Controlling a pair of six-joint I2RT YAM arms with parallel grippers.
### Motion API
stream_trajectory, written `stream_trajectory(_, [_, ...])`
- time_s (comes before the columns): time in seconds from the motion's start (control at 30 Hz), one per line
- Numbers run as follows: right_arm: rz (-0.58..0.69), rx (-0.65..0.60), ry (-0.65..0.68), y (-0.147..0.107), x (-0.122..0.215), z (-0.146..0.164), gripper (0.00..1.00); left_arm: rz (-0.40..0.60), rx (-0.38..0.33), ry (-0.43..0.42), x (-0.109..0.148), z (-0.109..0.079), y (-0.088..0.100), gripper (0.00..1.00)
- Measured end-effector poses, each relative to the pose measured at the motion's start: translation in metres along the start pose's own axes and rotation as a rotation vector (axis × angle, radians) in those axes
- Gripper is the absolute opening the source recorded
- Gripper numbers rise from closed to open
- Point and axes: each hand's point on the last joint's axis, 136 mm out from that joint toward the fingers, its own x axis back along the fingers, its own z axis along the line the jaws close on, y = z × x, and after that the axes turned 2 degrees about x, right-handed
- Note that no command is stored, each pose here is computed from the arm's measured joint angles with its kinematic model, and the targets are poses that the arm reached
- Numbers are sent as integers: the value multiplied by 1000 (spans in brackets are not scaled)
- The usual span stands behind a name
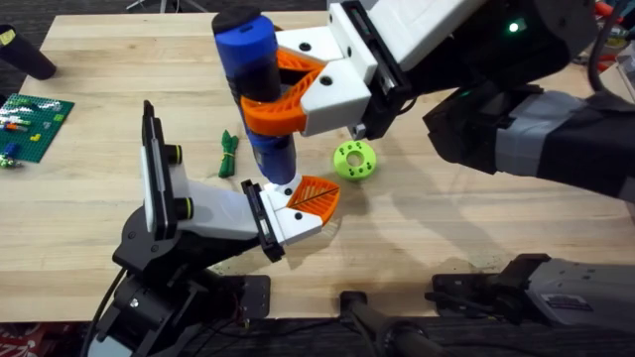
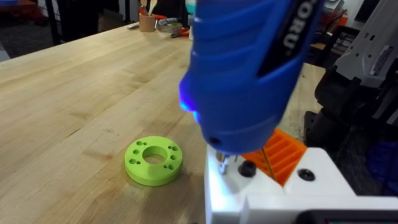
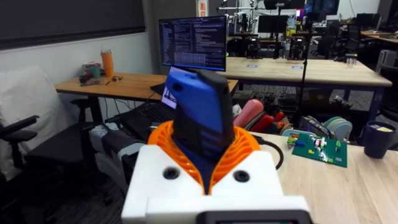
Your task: Pick up the gripper from the table and insert it into the empty holder that is missing its gripper. Then pick up a screw, insert it into the mounting hole, and use the screwdriver to tighten it. Finally, clean up the table by picking up the vegetable and placing it into the bucket.
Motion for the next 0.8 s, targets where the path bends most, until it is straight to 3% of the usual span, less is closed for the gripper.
stream_trajectory(0.6, [4, -46, -3, -1, 0, -1, 31, -1, 10, -2, 0, 0, 0, 12])
stream_trajectory(0.8, [17, -20, 62, 13, -4, 6, 31, -2, 9, -2, 0, 0, 0, 12])
